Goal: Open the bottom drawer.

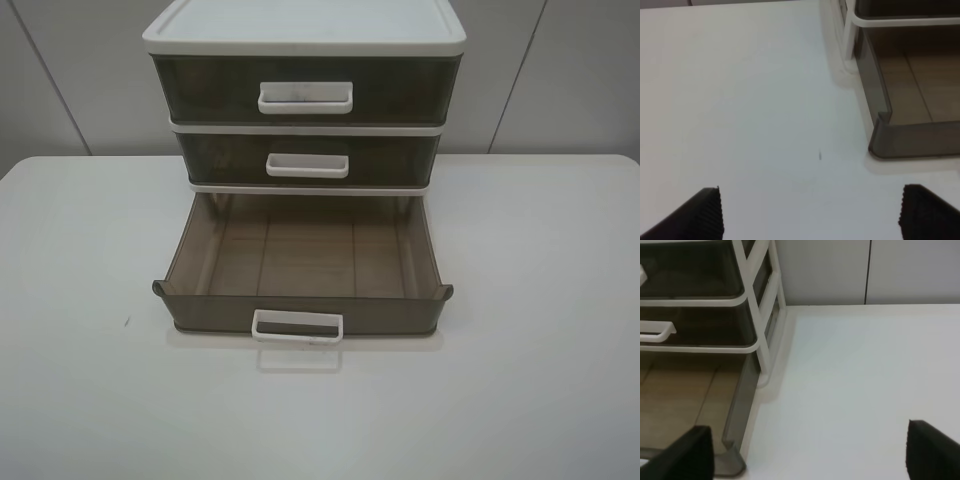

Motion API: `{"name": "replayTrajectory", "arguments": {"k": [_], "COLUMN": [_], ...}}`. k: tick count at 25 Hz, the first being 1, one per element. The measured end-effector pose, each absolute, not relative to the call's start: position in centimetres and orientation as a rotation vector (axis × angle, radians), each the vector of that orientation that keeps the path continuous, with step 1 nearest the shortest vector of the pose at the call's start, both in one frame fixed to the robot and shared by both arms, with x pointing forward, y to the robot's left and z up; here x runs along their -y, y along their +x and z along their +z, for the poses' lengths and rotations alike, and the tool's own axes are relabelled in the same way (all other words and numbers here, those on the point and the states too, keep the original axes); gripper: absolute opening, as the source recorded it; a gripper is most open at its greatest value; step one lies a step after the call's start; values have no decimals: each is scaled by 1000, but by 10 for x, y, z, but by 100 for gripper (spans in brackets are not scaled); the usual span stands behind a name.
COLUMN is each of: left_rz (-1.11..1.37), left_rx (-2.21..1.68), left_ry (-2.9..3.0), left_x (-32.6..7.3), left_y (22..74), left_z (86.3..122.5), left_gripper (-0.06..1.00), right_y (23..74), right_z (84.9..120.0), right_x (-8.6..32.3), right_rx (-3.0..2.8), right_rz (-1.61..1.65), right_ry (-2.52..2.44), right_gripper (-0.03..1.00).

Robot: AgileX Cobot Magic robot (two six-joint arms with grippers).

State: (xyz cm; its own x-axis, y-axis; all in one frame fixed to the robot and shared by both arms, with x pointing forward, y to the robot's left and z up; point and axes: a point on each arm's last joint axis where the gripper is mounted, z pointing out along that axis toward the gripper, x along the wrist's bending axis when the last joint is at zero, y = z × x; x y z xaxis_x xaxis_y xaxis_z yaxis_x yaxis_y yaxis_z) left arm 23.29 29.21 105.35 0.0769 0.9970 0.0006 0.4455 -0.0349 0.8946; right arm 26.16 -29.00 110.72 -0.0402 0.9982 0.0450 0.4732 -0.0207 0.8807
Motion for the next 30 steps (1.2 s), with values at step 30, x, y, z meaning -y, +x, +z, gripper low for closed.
{"name": "replayTrajectory", "arguments": {"k": [30], "left_rz": [910], "left_rx": [-1471], "left_ry": [1590], "left_x": [-292], "left_y": [233], "left_z": [1054], "left_gripper": [72], "right_y": [231], "right_z": [1059], "right_x": [295], "right_rx": [-1620], "right_rz": [1001], "right_ry": [1455], "right_gripper": [66]}}
